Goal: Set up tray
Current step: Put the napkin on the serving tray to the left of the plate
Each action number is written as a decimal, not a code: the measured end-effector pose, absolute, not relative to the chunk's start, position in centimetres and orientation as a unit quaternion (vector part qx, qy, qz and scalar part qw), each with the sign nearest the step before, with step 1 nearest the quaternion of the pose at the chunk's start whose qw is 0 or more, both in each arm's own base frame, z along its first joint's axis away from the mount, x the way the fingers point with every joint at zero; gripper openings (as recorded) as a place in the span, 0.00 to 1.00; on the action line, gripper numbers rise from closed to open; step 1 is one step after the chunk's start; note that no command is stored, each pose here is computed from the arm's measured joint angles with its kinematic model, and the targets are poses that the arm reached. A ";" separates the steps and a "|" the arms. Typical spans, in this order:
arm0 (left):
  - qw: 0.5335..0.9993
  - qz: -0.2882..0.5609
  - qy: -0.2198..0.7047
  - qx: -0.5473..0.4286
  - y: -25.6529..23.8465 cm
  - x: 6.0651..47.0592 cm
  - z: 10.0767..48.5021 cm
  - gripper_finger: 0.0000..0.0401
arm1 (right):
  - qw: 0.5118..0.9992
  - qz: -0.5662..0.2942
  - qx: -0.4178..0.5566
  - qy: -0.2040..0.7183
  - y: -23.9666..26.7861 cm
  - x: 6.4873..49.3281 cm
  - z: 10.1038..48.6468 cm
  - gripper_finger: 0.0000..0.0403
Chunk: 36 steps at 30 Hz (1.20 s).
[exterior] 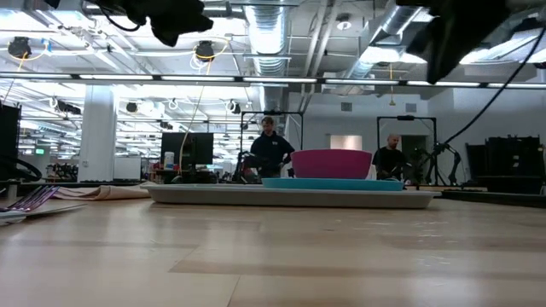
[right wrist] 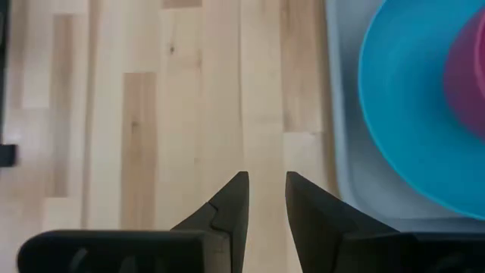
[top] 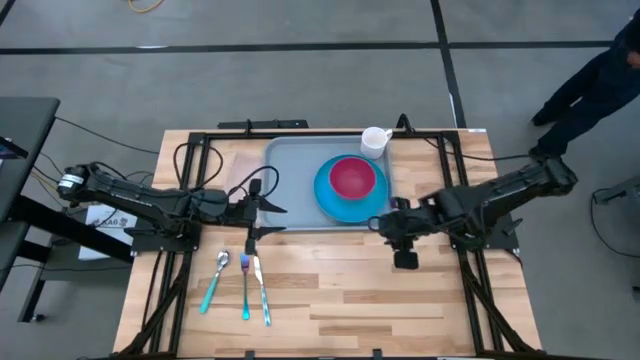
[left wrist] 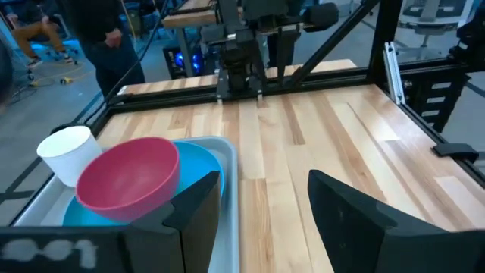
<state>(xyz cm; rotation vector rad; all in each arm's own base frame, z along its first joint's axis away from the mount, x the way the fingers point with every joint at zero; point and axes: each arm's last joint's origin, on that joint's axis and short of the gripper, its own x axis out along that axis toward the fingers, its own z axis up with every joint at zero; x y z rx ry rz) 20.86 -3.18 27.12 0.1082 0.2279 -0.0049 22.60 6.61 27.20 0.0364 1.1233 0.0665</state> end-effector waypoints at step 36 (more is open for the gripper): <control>0.998 -0.005 -0.016 -0.056 -2.4 12.5 19.0 0.47 | 0.954 0.098 0.128 0.252 6.0 15.1 16.7 0.20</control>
